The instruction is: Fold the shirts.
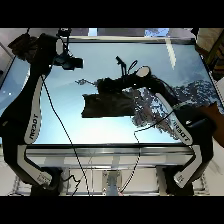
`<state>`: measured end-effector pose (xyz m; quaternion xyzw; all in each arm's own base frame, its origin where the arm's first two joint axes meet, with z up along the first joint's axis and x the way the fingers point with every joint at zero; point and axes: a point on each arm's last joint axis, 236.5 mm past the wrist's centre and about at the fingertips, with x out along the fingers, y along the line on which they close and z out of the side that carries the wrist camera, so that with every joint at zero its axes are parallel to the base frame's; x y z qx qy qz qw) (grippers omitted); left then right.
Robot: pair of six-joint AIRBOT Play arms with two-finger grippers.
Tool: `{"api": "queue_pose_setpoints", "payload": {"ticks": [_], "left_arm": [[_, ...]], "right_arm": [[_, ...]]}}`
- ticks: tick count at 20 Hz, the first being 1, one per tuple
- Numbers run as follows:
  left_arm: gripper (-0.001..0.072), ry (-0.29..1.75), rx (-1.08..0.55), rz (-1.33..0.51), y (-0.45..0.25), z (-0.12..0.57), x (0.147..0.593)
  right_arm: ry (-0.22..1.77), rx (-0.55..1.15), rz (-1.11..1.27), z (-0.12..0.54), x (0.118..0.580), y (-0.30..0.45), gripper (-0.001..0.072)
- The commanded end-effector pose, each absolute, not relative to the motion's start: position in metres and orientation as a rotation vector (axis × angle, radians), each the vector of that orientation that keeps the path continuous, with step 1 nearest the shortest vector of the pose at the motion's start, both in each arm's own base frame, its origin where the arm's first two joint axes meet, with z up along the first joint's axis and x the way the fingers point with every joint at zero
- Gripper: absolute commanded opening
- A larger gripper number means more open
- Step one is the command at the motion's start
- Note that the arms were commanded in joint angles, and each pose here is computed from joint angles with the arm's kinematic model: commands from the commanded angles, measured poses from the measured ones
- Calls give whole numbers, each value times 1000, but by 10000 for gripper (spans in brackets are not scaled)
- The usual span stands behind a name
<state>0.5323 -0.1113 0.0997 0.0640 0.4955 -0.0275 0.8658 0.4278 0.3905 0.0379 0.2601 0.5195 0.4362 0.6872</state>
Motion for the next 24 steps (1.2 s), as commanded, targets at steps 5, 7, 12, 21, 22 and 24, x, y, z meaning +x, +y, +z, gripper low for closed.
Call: {"api": "queue_pose_setpoints", "payload": {"ticks": [5,7,12,21,22,24], "left_arm": [[15,1065,139,-56,-109,92,528],[15,1089,142,-51,-107,90,523],[15,1083,129,-58,-110,90,524],[15,1098,52,-134,-133,89,519],[15,1098,49,-132,-133,89,519],[15,1099,49,-132,-133,89,519]], "right_arm": [[1054,611,1034,53,453,395,435],[1142,565,883,34,478,332,435],[1488,557,573,-17,463,173,437],[1614,601,511,-65,444,136,510],[1625,644,552,-70,439,145,510],[1630,732,612,-79,435,160,510]]}}
